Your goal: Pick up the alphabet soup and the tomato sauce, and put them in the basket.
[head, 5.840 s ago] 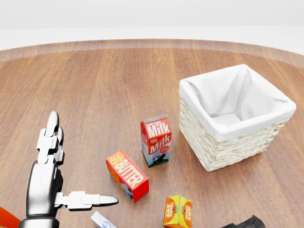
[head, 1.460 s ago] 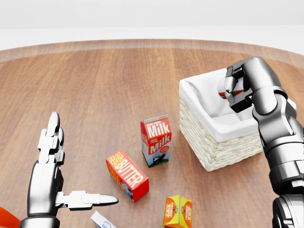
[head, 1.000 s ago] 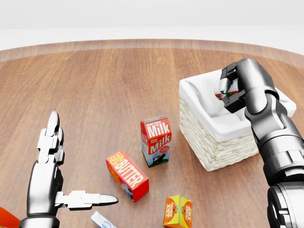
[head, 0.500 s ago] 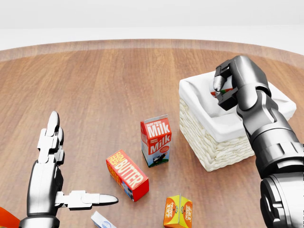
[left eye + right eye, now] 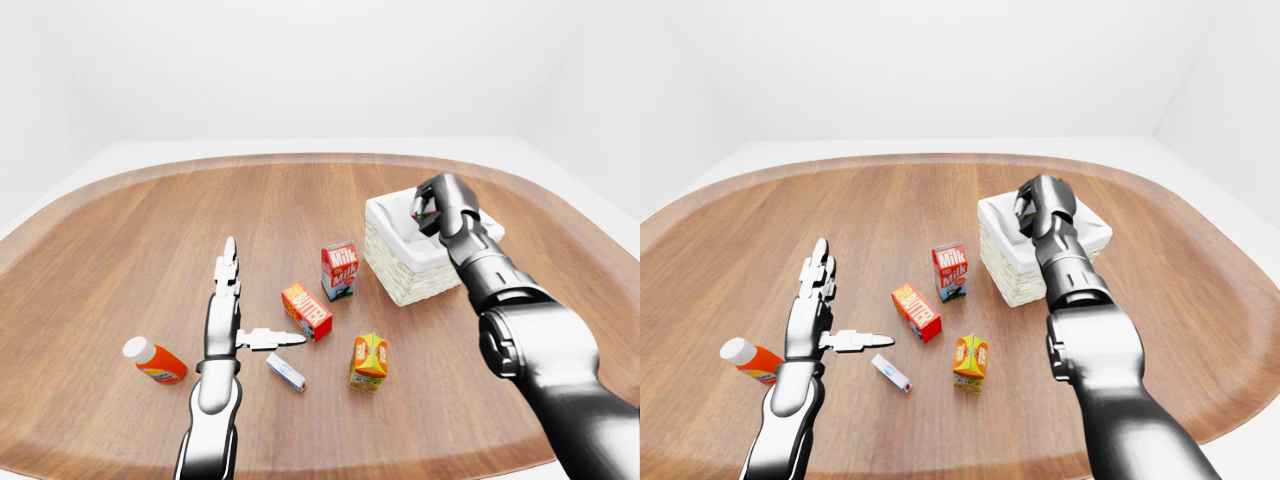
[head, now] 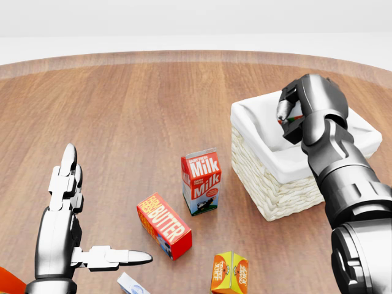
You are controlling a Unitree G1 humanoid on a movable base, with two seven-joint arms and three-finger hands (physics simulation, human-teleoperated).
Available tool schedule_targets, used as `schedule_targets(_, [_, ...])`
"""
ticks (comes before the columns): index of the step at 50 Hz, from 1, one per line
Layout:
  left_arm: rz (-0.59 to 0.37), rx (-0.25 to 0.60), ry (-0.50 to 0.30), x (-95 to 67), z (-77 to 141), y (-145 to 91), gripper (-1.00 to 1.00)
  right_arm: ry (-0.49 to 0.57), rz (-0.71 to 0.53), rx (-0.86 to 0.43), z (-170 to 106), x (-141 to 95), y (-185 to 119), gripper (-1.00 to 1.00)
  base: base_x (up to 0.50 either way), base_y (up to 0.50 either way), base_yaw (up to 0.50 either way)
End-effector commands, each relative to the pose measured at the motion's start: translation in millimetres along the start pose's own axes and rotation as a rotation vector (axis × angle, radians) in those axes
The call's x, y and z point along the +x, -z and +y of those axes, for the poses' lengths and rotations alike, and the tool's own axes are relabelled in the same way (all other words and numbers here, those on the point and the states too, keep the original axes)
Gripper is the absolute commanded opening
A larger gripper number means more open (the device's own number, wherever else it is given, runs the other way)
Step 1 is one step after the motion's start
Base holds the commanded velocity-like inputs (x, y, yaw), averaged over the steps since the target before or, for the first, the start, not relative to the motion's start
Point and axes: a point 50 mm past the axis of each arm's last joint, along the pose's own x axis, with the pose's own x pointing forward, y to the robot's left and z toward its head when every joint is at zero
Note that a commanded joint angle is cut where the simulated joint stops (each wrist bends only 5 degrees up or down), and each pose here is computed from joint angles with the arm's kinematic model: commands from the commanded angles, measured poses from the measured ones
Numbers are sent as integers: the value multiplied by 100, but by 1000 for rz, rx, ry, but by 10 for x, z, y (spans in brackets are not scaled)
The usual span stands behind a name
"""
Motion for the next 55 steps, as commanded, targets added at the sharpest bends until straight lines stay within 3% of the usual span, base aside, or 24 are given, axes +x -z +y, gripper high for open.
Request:
schedule_targets(1, [-4, -2, 2, -6, 0, -12, 100, 74, -6, -45, -63, 9, -39, -100, 0, 0, 0])
schedule_targets(14, [-3, -3, 2, 2, 3, -7, 100, 114, -41, -132, -37, -5, -81, -100, 0, 0, 0])
schedule_targets(37, [0, -4, 3, -1, 0, 0, 100, 87, -38, -168, 166, -72, -12, -100, 0, 0, 0])
schedule_targets(55, [-1, -4, 3, -1, 1, -2, 100, 84, -36, -169, 166, -71, -9, -100, 0, 0, 0])
